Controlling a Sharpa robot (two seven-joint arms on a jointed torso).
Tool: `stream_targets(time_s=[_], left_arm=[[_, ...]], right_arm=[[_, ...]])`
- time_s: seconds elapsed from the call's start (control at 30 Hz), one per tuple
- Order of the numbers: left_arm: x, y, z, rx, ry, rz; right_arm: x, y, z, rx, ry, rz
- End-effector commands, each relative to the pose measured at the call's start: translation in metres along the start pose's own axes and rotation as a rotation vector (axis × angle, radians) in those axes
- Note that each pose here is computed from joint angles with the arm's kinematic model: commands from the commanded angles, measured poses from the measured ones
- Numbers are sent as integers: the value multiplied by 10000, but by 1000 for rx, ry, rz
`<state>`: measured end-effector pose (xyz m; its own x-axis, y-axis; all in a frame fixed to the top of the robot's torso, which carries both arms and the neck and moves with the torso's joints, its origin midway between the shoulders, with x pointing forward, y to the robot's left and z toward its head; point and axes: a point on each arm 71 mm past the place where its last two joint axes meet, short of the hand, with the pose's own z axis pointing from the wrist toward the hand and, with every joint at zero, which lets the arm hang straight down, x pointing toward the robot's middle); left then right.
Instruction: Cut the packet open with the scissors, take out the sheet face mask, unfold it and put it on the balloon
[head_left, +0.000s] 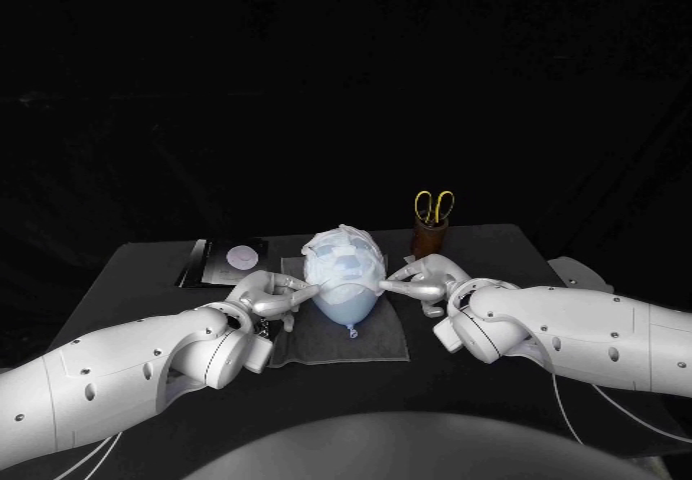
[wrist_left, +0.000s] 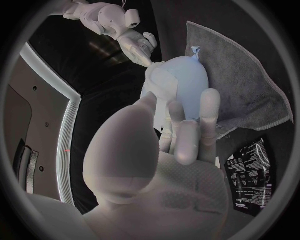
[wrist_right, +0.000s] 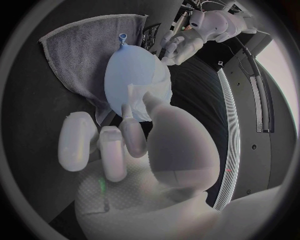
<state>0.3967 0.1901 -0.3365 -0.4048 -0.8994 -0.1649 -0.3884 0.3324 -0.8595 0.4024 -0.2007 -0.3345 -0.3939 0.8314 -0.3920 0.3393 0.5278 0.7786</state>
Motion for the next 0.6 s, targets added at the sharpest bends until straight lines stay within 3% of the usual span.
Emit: stream_targets(time_s=[0.03, 0.6], left_arm=[[21, -24, -2, 15, -5, 3], [52, -76, -27, 54, -30, -15]], right_arm=[[15, -7, 0, 1, 24, 1], [23, -39, 2, 5, 17, 7]])
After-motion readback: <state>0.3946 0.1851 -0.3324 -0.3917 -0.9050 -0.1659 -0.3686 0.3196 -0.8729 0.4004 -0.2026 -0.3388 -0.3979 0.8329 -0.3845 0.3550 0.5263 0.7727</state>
